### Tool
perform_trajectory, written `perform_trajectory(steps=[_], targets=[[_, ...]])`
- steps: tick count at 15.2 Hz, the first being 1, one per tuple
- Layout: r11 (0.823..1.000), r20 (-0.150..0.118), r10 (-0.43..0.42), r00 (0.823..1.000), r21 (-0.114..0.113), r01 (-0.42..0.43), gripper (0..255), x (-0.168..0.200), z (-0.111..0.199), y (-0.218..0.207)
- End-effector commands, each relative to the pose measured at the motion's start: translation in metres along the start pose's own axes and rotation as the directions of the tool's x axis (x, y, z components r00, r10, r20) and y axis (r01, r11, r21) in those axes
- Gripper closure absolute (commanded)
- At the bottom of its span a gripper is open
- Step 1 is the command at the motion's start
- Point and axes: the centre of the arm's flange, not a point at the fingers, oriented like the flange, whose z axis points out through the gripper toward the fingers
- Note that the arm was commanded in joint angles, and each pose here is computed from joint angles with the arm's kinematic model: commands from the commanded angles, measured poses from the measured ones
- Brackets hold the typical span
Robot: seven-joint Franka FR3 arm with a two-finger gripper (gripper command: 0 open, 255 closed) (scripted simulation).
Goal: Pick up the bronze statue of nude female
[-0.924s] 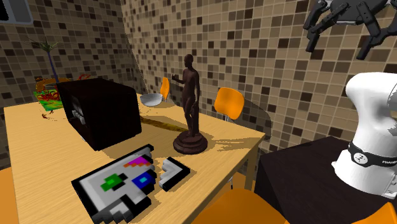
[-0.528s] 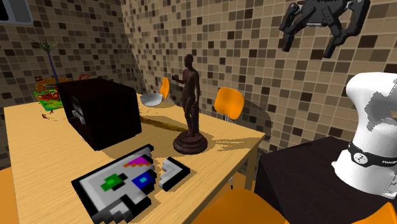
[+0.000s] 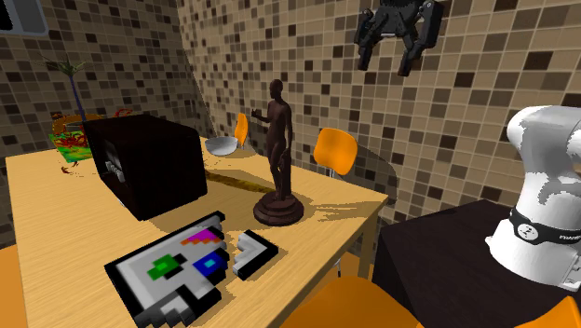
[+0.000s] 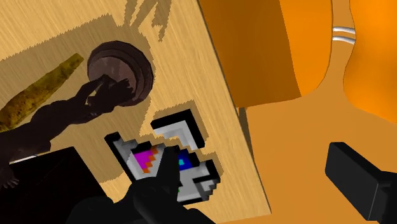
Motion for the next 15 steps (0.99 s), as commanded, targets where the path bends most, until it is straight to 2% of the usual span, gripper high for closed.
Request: perform_trajectory(steps=[1,15], targets=[[1.0,0.003,0.003,1.0,0.002,-0.003,0,0.008,0.005,0.027],[0.999,0.021,0.031,0.999,0.025,-0.032,0,0.062,0.025,0.207]])
